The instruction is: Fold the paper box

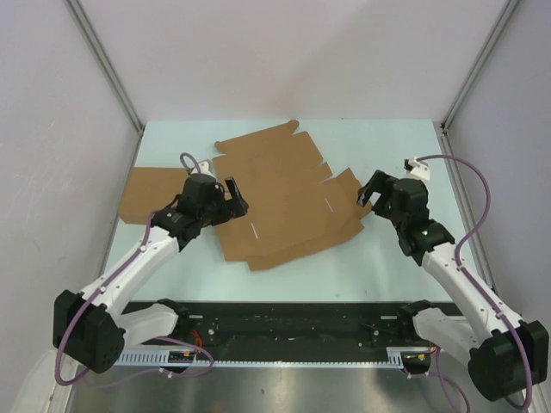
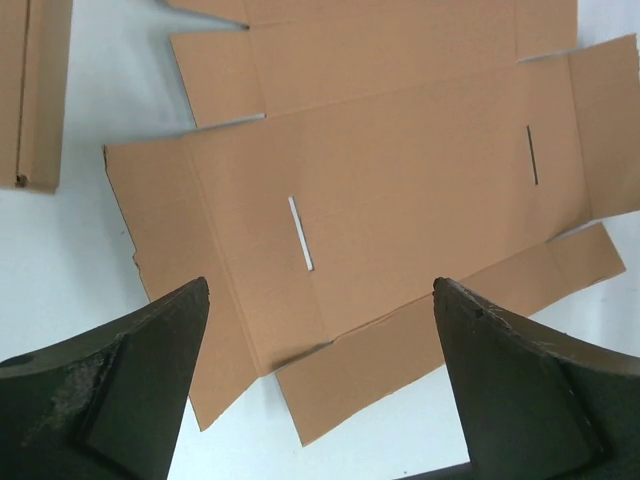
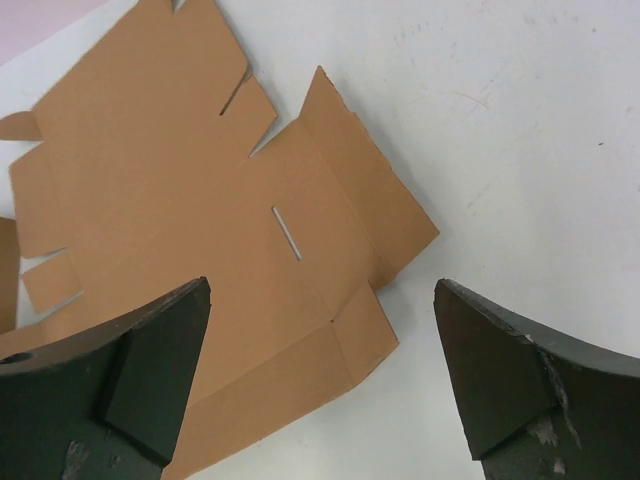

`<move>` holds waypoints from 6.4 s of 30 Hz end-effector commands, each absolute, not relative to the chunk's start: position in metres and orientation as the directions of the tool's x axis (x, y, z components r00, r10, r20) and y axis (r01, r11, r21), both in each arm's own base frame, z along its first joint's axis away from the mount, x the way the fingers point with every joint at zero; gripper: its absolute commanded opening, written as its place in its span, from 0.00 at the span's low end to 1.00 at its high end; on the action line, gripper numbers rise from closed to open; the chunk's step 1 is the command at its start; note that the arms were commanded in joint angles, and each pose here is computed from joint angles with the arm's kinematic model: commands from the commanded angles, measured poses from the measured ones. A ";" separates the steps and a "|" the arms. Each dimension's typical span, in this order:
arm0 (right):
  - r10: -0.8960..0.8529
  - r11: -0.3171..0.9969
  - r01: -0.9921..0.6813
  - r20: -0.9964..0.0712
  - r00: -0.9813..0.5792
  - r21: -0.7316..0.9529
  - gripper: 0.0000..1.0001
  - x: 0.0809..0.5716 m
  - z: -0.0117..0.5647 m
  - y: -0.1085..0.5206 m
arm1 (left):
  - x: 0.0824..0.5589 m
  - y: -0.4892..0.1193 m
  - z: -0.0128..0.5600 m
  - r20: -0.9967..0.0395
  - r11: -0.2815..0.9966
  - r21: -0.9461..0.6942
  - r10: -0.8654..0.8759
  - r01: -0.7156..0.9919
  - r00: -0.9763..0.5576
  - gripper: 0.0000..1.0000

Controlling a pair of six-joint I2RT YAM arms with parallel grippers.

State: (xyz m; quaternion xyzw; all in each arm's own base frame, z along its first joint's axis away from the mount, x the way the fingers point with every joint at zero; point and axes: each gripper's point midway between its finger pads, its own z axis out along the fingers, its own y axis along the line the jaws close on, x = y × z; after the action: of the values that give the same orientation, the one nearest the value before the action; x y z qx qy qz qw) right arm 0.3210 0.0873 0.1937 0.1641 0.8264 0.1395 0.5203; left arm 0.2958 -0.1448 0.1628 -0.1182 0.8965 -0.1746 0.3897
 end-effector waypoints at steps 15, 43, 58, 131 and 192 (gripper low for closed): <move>0.272 0.946 -0.041 -0.854 -0.444 0.322 1.00 0.443 0.153 0.087 | 0.268 -0.150 0.192 -0.701 0.860 -0.507 -0.370 0.061 -0.610 1.00; 0.190 0.909 -0.130 -0.671 -0.717 0.396 0.00 0.465 0.080 0.104 | 0.263 -0.166 0.206 -0.722 0.827 -0.531 -0.326 0.187 -0.611 1.00; 0.601 0.794 0.247 -0.654 -0.459 0.555 0.00 0.411 0.210 0.055 | 0.272 -0.198 0.221 -0.664 0.709 -0.670 -0.440 0.220 -0.604 1.00; 0.510 0.858 -0.012 -0.856 -0.088 0.513 0.68 0.222 0.417 0.052 | 0.282 -0.290 0.336 -0.800 0.596 -0.390 0.158 0.702 -0.579 0.04; 0.325 0.933 -0.025 -0.871 -0.369 0.359 0.72 0.322 0.308 0.113 | 0.366 -0.114 0.352 -0.667 0.666 -0.744 -0.738 0.044 -0.102 1.00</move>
State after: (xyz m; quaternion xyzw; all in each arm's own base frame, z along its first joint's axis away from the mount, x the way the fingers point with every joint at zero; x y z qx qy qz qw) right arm 0.3035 0.0918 0.2900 0.0924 0.8393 0.1005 0.5262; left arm 0.4050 -0.1303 0.3739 -0.1516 0.7154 -0.3366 0.5932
